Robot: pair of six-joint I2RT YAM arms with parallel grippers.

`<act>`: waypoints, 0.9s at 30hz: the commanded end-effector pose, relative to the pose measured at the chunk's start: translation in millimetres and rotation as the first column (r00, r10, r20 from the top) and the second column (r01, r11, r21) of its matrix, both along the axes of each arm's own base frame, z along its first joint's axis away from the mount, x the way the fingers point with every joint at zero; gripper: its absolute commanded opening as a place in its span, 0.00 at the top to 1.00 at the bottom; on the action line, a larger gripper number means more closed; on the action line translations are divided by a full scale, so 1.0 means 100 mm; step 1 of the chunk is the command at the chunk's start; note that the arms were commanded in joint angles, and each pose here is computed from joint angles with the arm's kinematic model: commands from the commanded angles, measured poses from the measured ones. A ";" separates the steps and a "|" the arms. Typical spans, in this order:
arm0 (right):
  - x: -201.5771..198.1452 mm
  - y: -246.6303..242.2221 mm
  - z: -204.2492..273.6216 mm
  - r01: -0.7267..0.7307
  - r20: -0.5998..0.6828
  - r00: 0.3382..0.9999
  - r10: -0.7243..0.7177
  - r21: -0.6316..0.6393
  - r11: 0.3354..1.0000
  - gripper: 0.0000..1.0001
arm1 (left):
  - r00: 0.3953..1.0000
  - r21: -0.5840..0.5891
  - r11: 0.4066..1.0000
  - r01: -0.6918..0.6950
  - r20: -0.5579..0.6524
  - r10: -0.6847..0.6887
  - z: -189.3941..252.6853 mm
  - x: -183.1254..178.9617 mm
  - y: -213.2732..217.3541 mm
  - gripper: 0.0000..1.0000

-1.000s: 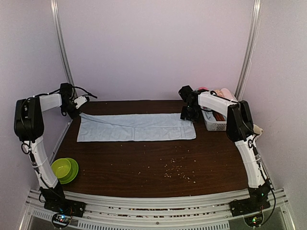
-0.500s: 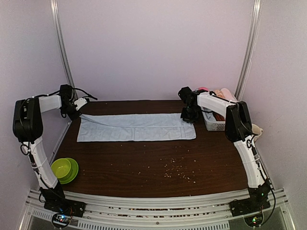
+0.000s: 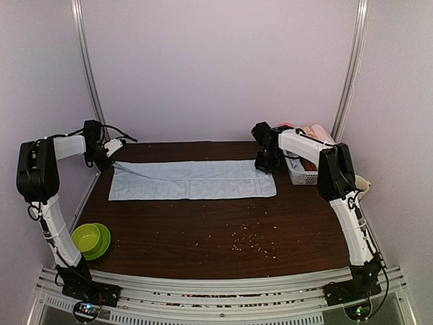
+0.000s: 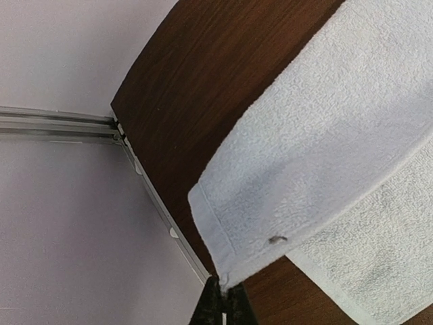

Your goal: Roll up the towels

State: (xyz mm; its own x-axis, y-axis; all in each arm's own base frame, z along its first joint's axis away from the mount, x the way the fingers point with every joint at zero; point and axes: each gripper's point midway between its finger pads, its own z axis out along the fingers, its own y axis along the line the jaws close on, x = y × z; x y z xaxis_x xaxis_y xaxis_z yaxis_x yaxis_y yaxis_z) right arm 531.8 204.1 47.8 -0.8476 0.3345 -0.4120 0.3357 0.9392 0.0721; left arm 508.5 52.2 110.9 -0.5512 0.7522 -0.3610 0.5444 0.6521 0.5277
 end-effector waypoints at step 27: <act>-1.18 0.09 0.06 -0.135 0.011 0.991 0.136 -0.041 0.990 0.83 | 0.972 -0.009 0.972 0.236 0.001 -0.236 0.13 -0.67 -0.33 1.00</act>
